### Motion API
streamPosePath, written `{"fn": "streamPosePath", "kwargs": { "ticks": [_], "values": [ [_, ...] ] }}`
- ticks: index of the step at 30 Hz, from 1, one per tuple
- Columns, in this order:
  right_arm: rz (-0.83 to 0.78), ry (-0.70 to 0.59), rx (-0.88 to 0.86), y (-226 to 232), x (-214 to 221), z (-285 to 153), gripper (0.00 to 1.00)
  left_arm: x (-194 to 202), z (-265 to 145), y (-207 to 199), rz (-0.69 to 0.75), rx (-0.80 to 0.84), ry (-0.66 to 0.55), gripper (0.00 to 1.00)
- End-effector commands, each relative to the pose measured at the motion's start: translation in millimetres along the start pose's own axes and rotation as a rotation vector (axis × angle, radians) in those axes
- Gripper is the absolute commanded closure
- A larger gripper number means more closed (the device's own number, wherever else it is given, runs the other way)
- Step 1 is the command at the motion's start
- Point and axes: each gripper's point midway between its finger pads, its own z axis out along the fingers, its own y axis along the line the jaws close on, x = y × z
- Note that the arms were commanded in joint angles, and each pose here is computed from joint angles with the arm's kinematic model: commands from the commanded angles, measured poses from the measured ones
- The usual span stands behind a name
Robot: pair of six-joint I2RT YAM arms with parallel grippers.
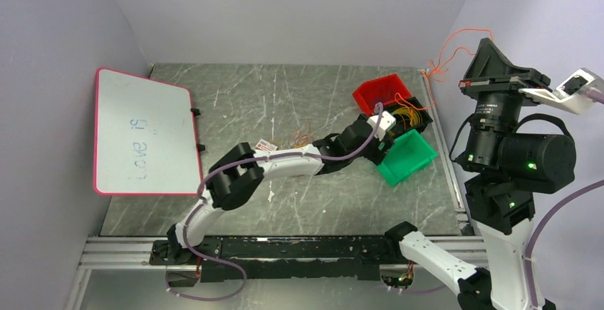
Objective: Untangle the cables
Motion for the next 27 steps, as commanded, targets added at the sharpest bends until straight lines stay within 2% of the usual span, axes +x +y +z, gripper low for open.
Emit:
{"fn": "streamPosePath", "kwargs": {
  "ticks": [1, 8, 12, 18, 23, 27],
  "values": [
    [-0.036, -0.048, 0.028, -3.7, -18.1, 2.8, 1.0, -58.9, -31.4, -18.2, -0.03, 0.092, -0.143, 0.15],
    [-0.123, 0.006, 0.154, -25.0, -9.1, 4.4, 1.0, -38.4, -84.9, 10.4, -0.069, 0.007, -0.122, 0.14],
    [-0.221, 0.111, 0.266, -43.8, 14.0, 3.4, 1.0, -28.0, -123.1, 38.8, -0.139, -0.066, -0.105, 0.15],
    [-0.335, 0.295, 0.42, -84.3, 91.0, -19.3, 1.0, -36.0, -173.4, 104.5, -0.157, -0.23, -0.104, 0.14],
    [-0.389, 0.372, 0.535, -116.4, 138.6, -42.7, 1.0, -49.4, -203.7, 169.8, -0.142, -0.331, -0.112, 0.14],
    [-0.402, 0.39, 0.59, -132.4, 158.6, -55.0, 1.0, -58.1, -223.8, 213.7, -0.106, -0.415, -0.117, 0.14]
  ]
}}
